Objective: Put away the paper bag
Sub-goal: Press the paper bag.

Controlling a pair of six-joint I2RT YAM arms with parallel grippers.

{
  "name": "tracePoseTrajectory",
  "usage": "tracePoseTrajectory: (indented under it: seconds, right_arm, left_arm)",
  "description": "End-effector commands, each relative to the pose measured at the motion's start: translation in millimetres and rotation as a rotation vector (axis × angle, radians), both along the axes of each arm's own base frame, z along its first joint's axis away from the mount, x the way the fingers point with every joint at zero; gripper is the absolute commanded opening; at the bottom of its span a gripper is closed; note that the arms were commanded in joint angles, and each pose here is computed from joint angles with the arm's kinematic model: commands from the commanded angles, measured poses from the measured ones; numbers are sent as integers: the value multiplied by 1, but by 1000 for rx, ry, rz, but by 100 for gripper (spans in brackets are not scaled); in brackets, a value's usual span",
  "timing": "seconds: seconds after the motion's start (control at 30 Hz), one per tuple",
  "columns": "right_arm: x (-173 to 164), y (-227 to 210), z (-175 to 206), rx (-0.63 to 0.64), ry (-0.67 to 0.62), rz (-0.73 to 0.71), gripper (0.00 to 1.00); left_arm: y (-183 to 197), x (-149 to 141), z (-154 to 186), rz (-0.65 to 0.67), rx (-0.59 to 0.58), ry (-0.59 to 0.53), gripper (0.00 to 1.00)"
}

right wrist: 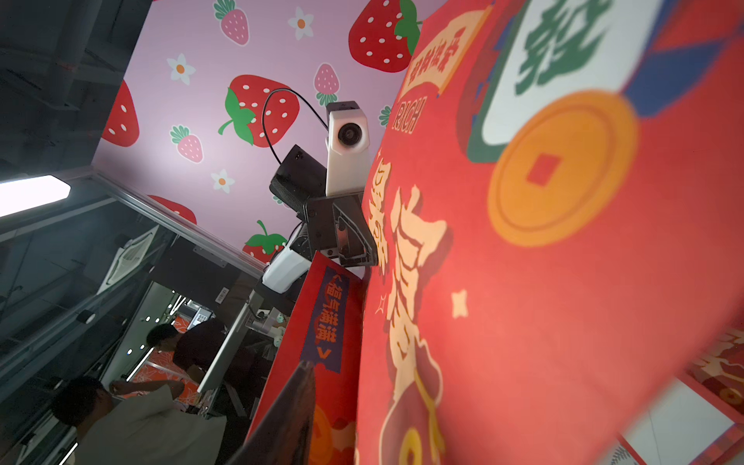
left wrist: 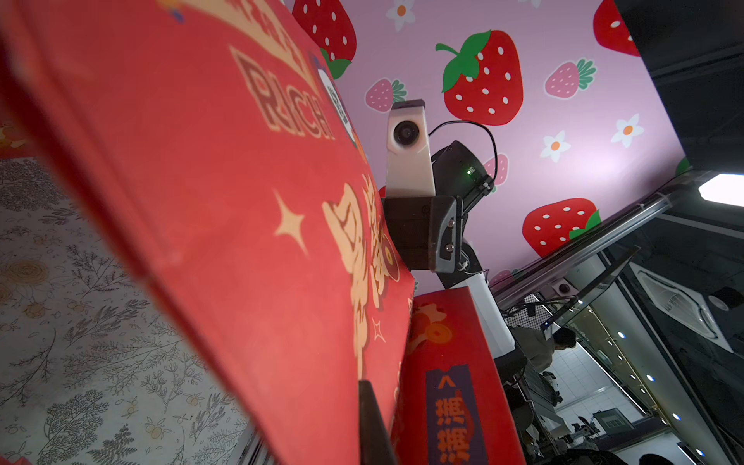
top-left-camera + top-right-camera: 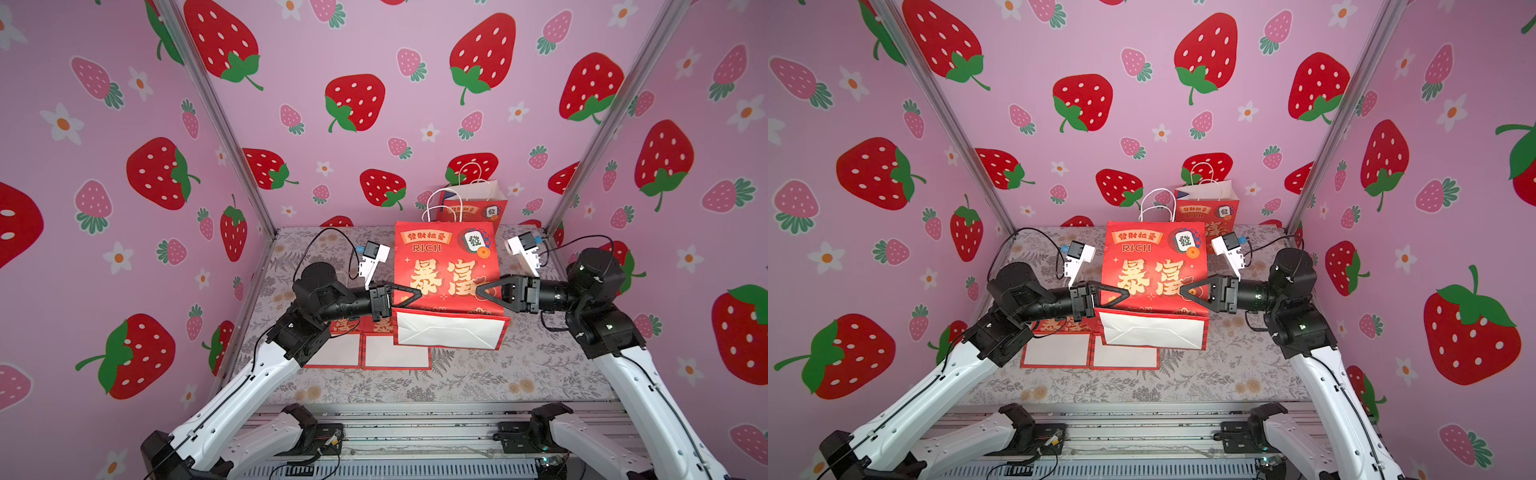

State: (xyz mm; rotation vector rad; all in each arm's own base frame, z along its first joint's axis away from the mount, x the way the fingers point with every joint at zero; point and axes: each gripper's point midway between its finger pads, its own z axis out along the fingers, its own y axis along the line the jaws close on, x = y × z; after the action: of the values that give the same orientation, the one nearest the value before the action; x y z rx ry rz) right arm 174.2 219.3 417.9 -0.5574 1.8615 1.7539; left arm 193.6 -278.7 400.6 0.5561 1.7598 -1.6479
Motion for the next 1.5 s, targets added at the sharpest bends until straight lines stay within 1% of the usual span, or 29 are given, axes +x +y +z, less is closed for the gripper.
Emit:
tracePoseTrajectory:
  seconds: [0.0, 0.07, 0.23, 0.33, 0.37, 0.4, 0.47, 0.53, 0.57, 0.63, 0.73, 0.83, 0.87, 0.97, 1.17, 1.23, 1.3, 1.47]
  right_arm:
    - [-15, 4, 1, 1, -22, 64, 37]
    - [-19, 6, 0, -2, -24, 78, 34]
    - [-20, 7, -2, -8, -15, 80, 12]
    - [-17, 6, -3, -18, -7, 59, 2]
    - [-17, 6, -3, -22, -5, 51, 0]
    - [-16, 6, -4, -24, -2, 46, 0]
    - [-14, 5, -2, -24, -6, 31, 0]
    - [-11, 3, -1, -24, -7, 15, 0]
    - [-9, 2, 0, -23, -9, 7, 0]
    - [-6, -1, 1, -23, -10, -13, 0]
    - [4, -8, 0, -28, -1, -59, 0]
    - [16, -16, -6, -59, 20, -124, 0]
    - [20, -18, -8, -75, 29, -147, 0]
    - [35, -24, -15, -128, 62, -220, 0]
    - [60, -32, -24, -197, 75, -331, 0]
    - [66, -35, -30, -218, 82, -362, 0]
    - [69, -33, -31, -206, 98, -360, 0]
    - [69, -25, -18, -110, 123, -311, 0]
  left_arm:
    - [3, -1, 18, 17, -35, -45, 1]
    - [4, 0, 20, 25, -40, -48, 1]
    - [4, 1, 21, 34, -46, -46, 1]
    - [5, 2, 22, 43, -46, -48, 3]
    - [6, 2, 22, 50, -39, -50, 4]
    - [9, 3, 20, 70, -20, -52, 9]
    - [15, 5, 15, 116, 32, -64, 31]
    - [24, 7, 9, 167, 85, -73, 57]
    - [28, 8, 8, 187, 100, -74, 63]
    - [39, 10, 2, 234, 133, -71, 74]
    - [54, 11, -2, 298, 161, -77, 84]
    - [67, 11, -3, 346, 169, -76, 91]
    - [70, 11, -4, 357, 170, -76, 93]
    - [74, 10, -5, 367, 169, -72, 95]
    - [67, 10, -8, 320, 137, -48, 100]
    - [64, 10, -11, 309, 129, -35, 100]
    - [63, 11, -14, 306, 122, -26, 99]
    - [56, 16, -18, 281, 90, -3, 100]
